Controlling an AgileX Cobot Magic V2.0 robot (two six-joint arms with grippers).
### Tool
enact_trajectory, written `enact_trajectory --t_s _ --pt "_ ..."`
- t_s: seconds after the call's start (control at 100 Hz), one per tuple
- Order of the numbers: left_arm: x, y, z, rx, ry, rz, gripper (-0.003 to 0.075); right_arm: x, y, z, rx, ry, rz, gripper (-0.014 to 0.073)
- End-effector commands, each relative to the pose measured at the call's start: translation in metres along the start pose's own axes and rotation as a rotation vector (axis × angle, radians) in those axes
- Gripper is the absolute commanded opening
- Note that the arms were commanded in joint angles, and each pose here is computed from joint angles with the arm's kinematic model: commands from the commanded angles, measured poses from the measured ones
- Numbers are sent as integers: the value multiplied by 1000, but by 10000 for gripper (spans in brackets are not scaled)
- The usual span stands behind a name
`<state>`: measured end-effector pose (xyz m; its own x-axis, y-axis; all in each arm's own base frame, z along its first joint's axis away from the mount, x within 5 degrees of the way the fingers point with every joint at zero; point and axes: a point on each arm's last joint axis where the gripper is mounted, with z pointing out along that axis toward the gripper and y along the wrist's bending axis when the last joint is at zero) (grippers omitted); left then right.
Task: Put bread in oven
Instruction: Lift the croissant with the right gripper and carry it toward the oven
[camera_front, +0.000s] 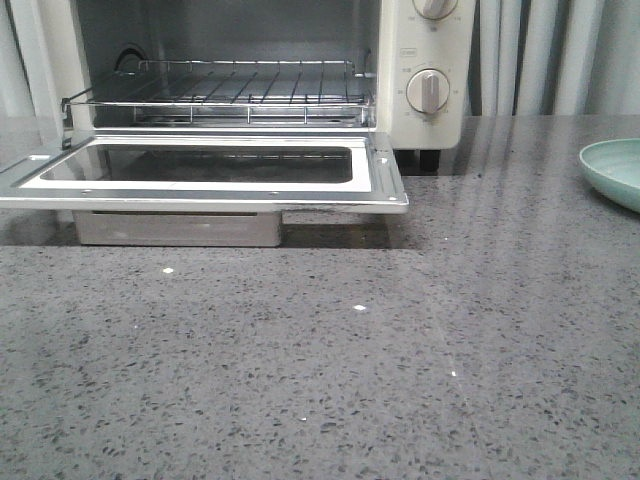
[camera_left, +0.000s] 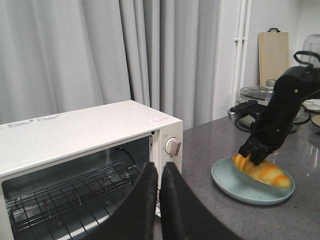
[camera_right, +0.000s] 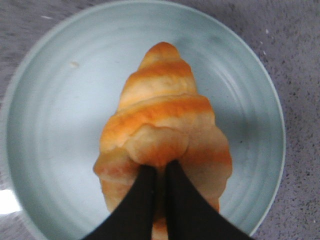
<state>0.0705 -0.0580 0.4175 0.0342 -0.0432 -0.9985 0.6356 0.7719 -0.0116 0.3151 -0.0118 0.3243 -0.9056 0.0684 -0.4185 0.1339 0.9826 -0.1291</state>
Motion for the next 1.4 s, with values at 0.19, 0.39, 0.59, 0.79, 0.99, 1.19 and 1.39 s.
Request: enact_trajectory --t_s 0.19,0.39,0.59,0.79,0.99,1.19,1.39 --pt "-17 2 -3 -22 -100 52 -22 10 16 -78 -121 -156 -129 -74" --pt "-11 6 -3 -70 -35 49 -22 28 49 -105 -222 -178 -249 -74" --pt "-10 7 -3 -75 -21 48 -22 49 87 -126 -320 -200 -402 -74" --pt "-10 7 -3 -75 -21 48 -22 65 121 -143 -416 -265 -532 -74" --pt "-10 7 -3 -74 -21 47 -22 75 146 -158 -502 -375 -653 -74" --pt "-10 7 -3 -74 -21 45 -22 73 154 -164 -518 -478 -681 -74" --pt "-10 7 -3 -72 -21 41 -22 67 158 -164 -500 -545 -703 -74"
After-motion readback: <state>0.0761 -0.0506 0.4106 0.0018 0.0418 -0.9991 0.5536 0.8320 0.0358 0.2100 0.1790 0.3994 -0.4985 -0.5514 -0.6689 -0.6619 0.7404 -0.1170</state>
